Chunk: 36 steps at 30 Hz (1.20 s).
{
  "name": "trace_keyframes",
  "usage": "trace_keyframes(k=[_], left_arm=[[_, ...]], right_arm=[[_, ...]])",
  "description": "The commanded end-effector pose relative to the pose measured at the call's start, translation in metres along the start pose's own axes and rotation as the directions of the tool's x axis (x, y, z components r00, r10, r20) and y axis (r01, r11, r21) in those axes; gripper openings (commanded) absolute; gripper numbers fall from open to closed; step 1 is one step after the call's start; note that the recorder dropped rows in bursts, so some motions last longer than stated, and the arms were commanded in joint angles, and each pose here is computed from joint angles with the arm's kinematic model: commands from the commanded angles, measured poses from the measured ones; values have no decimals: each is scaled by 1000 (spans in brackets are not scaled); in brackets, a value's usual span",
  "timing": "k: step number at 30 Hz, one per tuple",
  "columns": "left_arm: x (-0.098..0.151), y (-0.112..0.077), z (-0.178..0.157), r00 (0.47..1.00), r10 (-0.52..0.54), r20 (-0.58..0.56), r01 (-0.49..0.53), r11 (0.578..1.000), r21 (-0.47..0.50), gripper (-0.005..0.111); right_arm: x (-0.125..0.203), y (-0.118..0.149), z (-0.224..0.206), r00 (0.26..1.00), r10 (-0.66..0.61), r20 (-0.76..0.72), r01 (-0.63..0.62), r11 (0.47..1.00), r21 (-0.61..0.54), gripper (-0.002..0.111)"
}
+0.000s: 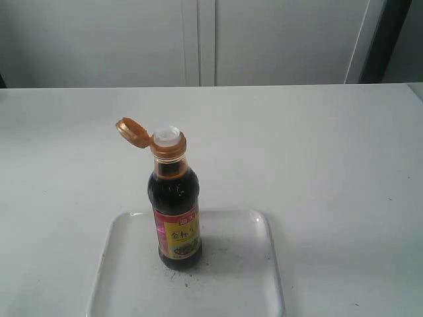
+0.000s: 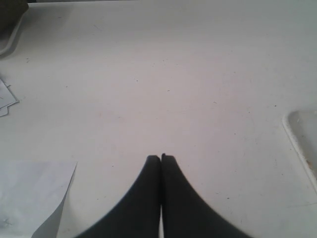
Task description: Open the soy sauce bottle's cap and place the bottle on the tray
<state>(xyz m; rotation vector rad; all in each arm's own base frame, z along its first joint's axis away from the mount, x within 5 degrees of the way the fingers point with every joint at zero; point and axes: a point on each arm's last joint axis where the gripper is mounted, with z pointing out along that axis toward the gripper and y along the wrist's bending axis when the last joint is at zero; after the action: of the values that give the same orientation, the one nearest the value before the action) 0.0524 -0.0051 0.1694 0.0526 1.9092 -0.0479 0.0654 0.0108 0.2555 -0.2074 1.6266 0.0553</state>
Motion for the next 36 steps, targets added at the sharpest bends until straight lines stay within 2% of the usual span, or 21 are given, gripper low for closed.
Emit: trace_keyframes(k=[1, 11, 21, 30, 36], left_arm=[[1, -1, 0, 1000, -17, 4, 17, 1000, 9, 0], [1, -1, 0, 1000, -17, 4, 17, 1000, 9, 0], [1, -1, 0, 1000, -17, 4, 17, 1000, 9, 0], [1, -1, 0, 1000, -17, 4, 17, 1000, 9, 0], [1, -1, 0, 1000, -17, 4, 17, 1000, 9, 0]], right_arm=[[23, 2, -3, 1000, -3, -2, 3, 1000, 7, 0], [58, 5, -6, 1000, -3, -16, 3, 1000, 5, 0], [60, 5, -6, 999, 10, -31, -10, 1000, 4, 0], [71, 6, -7, 988, 38, -153, -38, 999, -1, 0], [71, 6, -7, 985, 58, -161, -59, 998, 1, 0]])
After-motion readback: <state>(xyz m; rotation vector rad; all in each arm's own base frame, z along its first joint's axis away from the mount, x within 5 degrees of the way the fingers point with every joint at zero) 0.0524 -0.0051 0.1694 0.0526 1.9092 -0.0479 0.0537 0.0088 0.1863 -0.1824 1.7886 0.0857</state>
